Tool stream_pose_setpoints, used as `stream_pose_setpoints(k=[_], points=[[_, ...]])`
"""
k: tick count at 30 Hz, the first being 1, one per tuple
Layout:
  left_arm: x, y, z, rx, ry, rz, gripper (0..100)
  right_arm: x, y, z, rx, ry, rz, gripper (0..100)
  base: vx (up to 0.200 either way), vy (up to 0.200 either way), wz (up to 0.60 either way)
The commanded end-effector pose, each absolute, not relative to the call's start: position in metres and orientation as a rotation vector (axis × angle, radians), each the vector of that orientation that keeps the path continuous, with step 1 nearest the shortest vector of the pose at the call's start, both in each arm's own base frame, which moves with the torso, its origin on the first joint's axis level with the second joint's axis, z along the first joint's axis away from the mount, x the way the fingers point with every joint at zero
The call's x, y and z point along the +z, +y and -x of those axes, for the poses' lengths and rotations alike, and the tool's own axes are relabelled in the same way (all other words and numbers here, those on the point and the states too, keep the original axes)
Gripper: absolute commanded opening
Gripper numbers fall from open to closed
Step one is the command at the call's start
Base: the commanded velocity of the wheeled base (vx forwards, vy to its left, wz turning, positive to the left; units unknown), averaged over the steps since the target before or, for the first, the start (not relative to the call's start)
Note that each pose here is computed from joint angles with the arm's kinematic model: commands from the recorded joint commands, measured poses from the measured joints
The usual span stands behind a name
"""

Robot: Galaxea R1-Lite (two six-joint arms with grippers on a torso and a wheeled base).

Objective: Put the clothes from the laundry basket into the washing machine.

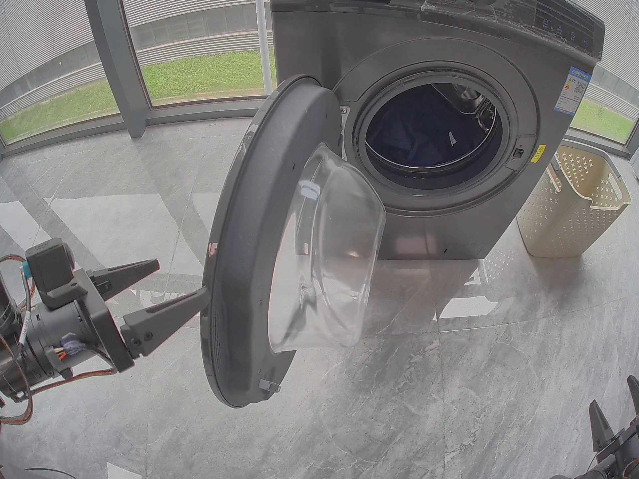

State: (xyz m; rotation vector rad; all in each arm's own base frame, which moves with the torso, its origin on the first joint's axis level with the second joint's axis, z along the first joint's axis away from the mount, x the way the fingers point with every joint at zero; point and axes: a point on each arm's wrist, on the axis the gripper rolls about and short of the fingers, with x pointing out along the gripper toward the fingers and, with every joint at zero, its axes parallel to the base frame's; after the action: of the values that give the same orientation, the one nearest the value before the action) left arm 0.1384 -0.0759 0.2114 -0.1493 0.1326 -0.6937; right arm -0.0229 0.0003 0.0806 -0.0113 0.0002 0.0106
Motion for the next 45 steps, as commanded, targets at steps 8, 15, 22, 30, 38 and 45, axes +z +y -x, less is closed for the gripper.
stream_pose_setpoints(k=[8,15,22,30,38,45], points=[[0.208,-0.084,-0.157,-0.683,0.156,0.146,100,0.076,0.0,0.023,0.009,0.001,0.011,100,0.0,0.0,0.0],[0.21,-0.087,-0.144,-0.794,0.145,0.173,100,0.076,0.0,0.023,0.011,0.001,0.012,100,0.0,0.0,0.0],[0.204,-0.117,-0.142,-0.939,0.202,0.155,100,0.076,0.0,0.023,0.011,0.001,0.012,100,0.0,0.0,0.0],[0.209,-0.127,-0.144,-0.977,0.149,0.195,100,0.076,0.0,0.023,0.011,0.001,0.011,100,0.0,0.0,0.0],[0.228,-0.092,-0.13,-0.801,0.021,0.248,100,0.076,0.0,0.023,0.011,0.001,0.011,100,0.0,0.0,0.0],[0.23,-0.074,-0.143,-0.671,0.005,0.244,100,0.076,0.0,0.023,0.011,0.001,0.011,100,0.0,0.0,0.0]])
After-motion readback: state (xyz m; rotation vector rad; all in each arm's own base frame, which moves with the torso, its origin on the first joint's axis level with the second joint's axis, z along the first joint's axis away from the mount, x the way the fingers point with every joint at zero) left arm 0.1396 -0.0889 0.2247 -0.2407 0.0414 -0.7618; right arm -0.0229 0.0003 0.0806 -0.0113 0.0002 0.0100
